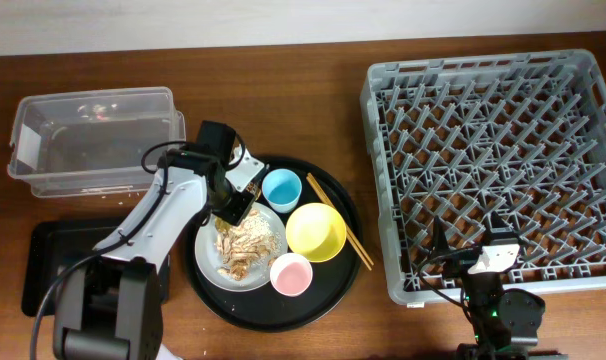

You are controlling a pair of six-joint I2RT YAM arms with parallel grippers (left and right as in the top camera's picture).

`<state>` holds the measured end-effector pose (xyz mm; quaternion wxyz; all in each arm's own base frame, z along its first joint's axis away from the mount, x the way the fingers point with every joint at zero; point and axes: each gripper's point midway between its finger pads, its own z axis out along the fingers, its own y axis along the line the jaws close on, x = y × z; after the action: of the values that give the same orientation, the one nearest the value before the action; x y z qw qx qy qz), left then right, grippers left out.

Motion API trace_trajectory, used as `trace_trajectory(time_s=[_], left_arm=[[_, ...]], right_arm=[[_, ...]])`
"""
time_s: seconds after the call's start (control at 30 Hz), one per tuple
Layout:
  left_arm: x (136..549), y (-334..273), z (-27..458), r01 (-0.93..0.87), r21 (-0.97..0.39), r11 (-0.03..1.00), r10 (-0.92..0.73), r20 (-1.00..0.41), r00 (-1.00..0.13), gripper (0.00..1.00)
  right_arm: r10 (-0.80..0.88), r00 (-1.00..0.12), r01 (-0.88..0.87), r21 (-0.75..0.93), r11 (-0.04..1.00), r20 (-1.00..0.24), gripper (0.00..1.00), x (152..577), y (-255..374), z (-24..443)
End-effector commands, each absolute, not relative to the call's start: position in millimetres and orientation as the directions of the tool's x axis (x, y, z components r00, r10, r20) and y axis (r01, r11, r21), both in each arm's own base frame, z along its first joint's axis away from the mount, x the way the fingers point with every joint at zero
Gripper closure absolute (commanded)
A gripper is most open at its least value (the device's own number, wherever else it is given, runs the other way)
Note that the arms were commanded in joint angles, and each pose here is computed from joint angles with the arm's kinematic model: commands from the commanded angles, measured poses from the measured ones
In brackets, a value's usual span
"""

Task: Sort waste into correct bins and load items into the dishwasher rack
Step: 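Lower the left gripper and grasp the gold Nescafe wrapper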

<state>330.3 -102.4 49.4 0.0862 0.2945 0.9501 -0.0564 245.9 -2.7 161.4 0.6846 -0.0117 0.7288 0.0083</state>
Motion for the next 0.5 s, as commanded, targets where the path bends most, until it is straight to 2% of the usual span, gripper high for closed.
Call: trace_trajectory(time_s=[0.0, 0.47], left_arm=[[334, -101, 50, 0.569, -0.042, 0.822, 0.549, -0.213, -0.809, 0.72], [328, -100, 37, 0.568, -0.043, 0.822, 0.549, -0.21, -0.809, 0.73]], right_arm=[[-0.013, -0.068, -0.026, -0.011, 1.0, -0.998, 0.01, 246, -3, 158], [-0.012, -0.068, -0.026, -0.011, 1.0, -0.998, 0.01, 246, -3, 158]])
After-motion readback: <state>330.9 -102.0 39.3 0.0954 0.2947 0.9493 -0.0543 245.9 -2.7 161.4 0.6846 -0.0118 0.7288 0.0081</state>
